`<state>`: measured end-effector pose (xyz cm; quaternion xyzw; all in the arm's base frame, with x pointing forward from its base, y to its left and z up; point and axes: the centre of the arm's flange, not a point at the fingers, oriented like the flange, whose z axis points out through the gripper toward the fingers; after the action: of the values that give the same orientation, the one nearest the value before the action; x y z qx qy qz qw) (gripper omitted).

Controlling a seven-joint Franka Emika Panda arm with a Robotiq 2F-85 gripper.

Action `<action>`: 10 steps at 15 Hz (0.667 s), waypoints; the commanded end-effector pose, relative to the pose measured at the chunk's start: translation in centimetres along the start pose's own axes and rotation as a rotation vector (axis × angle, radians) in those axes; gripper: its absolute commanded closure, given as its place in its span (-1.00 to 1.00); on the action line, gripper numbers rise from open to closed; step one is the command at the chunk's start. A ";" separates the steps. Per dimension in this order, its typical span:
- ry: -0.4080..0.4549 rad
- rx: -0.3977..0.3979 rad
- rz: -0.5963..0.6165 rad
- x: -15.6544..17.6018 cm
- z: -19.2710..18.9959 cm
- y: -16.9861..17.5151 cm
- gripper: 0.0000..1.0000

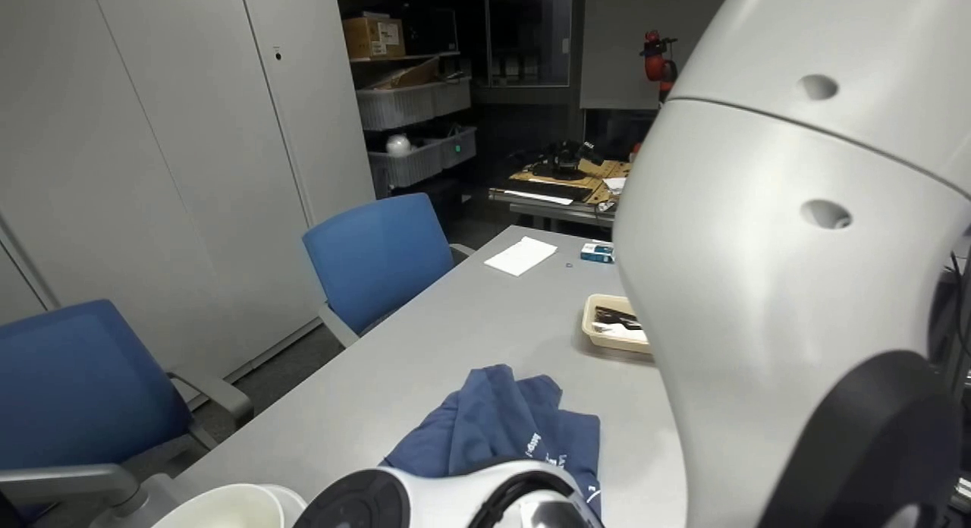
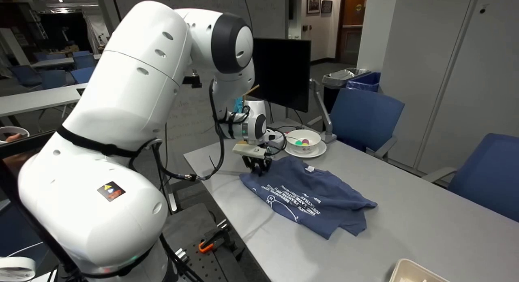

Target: Fold the T-shirt

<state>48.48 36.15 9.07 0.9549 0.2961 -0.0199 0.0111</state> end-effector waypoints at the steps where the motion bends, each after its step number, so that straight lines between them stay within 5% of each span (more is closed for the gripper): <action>1: 0.008 0.009 0.033 0.5 0.6 -0.2 0.98; 10: 0.009 0.071 0.076 -2.9 -6.3 1.6 0.93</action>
<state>48.47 35.59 10.88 0.9623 0.2711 -0.0210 -0.0022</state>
